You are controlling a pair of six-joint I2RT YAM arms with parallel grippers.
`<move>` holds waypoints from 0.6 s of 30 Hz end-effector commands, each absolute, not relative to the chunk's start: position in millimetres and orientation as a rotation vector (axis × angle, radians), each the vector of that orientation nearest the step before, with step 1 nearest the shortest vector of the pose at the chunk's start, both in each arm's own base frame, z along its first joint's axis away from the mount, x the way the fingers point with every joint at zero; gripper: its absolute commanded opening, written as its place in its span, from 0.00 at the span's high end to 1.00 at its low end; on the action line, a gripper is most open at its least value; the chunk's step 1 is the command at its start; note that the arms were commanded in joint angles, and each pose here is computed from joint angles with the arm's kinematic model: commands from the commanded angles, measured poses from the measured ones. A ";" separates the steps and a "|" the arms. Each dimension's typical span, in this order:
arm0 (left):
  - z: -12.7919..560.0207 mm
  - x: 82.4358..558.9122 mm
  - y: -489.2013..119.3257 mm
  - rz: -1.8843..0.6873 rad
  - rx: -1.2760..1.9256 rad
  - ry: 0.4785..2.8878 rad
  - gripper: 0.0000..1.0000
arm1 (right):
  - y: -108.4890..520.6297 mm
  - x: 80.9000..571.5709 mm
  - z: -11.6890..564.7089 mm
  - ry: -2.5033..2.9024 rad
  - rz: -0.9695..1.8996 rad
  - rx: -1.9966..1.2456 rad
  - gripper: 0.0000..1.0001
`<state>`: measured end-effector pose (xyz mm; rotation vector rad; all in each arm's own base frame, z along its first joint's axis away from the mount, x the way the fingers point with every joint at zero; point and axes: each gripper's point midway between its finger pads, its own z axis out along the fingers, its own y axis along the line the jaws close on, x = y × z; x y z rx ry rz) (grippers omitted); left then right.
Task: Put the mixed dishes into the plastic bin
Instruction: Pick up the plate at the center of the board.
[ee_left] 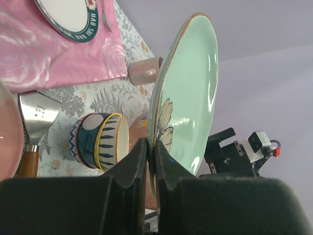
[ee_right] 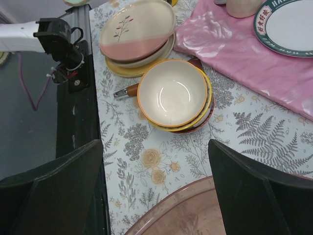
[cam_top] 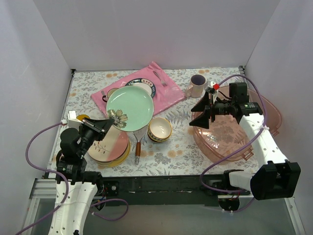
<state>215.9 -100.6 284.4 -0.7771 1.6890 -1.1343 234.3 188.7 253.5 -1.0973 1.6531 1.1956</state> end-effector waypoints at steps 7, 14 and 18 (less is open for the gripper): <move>327.8 214.6 -115.1 -1.285 -0.619 1.552 1.00 | 197.4 233.1 288.8 1.653 1.348 -1.019 0.04; 321.6 221.2 -120.1 -1.311 -0.596 1.562 1.00 | 206.8 246.0 290.8 1.741 1.373 -0.923 0.05; 320.1 223.5 -122.2 -1.326 -0.590 1.563 1.00 | 224.4 251.6 290.6 1.835 1.387 -0.864 0.05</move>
